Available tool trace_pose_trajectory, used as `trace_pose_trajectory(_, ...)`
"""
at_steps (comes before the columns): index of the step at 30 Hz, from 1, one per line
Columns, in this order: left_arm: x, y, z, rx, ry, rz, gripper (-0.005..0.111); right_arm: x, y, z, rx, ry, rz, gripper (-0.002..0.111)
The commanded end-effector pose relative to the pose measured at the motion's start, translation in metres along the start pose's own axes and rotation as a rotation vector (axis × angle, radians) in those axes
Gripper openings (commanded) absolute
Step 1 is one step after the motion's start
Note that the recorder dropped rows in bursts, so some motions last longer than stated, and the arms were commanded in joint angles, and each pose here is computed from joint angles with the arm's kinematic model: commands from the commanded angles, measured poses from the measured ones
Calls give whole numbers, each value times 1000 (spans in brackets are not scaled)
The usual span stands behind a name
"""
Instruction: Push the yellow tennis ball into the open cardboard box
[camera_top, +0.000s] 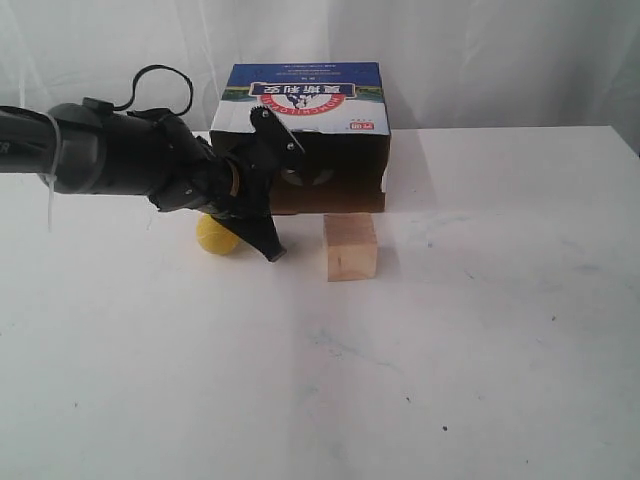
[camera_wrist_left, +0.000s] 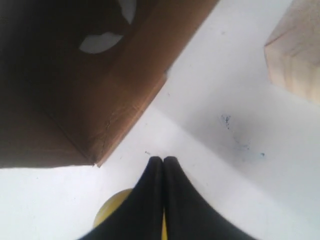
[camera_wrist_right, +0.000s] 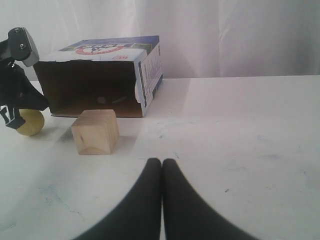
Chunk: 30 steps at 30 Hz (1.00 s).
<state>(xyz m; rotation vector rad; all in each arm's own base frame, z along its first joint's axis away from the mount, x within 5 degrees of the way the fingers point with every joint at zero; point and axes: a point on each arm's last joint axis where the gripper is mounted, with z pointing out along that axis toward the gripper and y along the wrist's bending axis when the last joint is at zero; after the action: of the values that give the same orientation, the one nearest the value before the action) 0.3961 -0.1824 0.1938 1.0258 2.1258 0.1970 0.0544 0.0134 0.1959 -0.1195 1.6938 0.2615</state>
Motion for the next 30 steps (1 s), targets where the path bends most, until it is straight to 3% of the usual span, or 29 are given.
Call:
trace_pose_trajectory(1,-3,9,-26,-39,49,-4,0,1,0,0,2,-7,3,0)
trace_pose_trajectory(8,27,21,-36,-52,125,-46,0,1,0,0,2,-7,3,0)
trace_pose_trajectory(15,56,24,-11,-26,139,-94,0,1,0,0,2,-7,3,0)
trace_pose_trajectory(30,43,-6,9,50,31,-96,0,1,0,0,2,-7,3,0)
